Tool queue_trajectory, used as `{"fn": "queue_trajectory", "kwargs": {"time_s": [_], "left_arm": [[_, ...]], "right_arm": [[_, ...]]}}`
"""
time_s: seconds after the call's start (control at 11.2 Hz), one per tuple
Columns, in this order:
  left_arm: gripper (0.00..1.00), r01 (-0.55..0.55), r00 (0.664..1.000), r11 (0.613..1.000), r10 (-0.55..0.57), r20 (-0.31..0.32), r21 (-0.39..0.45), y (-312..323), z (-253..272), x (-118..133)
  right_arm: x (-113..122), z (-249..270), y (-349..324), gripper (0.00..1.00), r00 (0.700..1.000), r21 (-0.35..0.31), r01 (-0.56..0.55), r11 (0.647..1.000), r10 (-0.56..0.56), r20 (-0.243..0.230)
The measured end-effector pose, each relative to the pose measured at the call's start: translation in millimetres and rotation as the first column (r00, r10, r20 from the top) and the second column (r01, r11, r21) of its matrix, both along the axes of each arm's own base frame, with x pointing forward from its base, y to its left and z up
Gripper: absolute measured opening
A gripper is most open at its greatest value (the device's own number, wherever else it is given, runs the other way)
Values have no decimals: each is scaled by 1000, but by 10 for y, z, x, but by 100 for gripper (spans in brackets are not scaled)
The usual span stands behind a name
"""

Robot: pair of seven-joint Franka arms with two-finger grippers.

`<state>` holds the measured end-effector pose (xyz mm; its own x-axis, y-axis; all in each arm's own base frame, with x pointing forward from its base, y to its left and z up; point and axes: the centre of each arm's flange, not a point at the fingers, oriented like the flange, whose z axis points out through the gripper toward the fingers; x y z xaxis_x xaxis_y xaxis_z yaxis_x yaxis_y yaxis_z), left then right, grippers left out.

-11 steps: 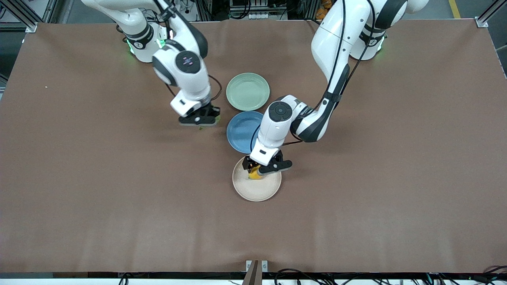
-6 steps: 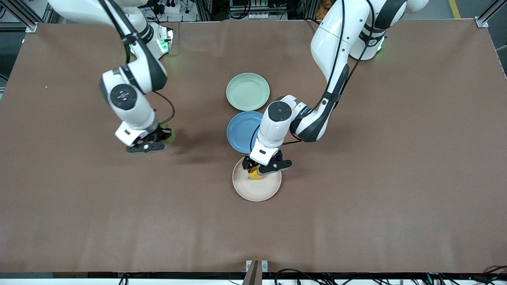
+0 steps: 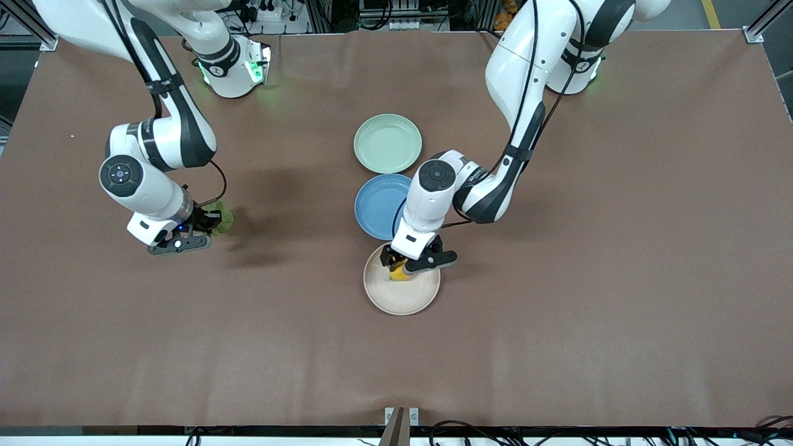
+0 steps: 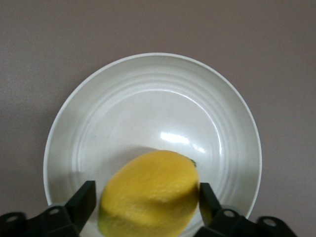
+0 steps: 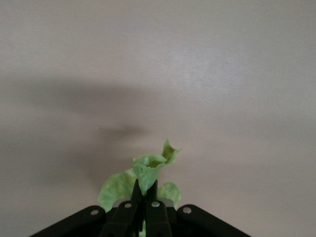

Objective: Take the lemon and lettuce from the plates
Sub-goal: 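Lower the lettuce onto the table and open the right gripper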

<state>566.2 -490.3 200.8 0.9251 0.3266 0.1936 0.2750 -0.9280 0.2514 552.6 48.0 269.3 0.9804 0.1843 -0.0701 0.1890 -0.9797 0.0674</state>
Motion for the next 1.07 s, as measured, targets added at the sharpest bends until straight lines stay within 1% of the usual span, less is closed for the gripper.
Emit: {"fn": "queue_trajectory", "kwargs": {"time_s": [0.09,0.36,0.54,0.81,0.9,0.99,1.07], "left_arm": [[81,-24,1000,1000,24,-2,-7,-4,7,1],[81,-39,999,999,39,-3,-11,-9,12,3],[81,-40,999,999,40,1,-14,-9,30,16],[81,-48,999,999,48,2,-8,22,122,72],[81,-49,999,999,49,-7,0,25,165,73],[81,-51,998,999,51,-22,15,34,233,69],[81,-52,997,998,54,-47,39,51,339,60]], "right_arm": [[15,-71,-83,4,1000,0,5,1000,-5,4],[60,-365,-345,4,1000,0,0,1000,0,19],[63,-483,-427,5,1000,-2,5,1000,-5,18],[149,-396,-424,42,999,-1,6,1000,-6,38],[212,-316,-427,56,999,-3,7,1000,-7,45],[283,-209,-431,67,999,-6,10,1000,-9,46],[364,-75,-433,81,999,-10,13,1000,-12,46]]}}
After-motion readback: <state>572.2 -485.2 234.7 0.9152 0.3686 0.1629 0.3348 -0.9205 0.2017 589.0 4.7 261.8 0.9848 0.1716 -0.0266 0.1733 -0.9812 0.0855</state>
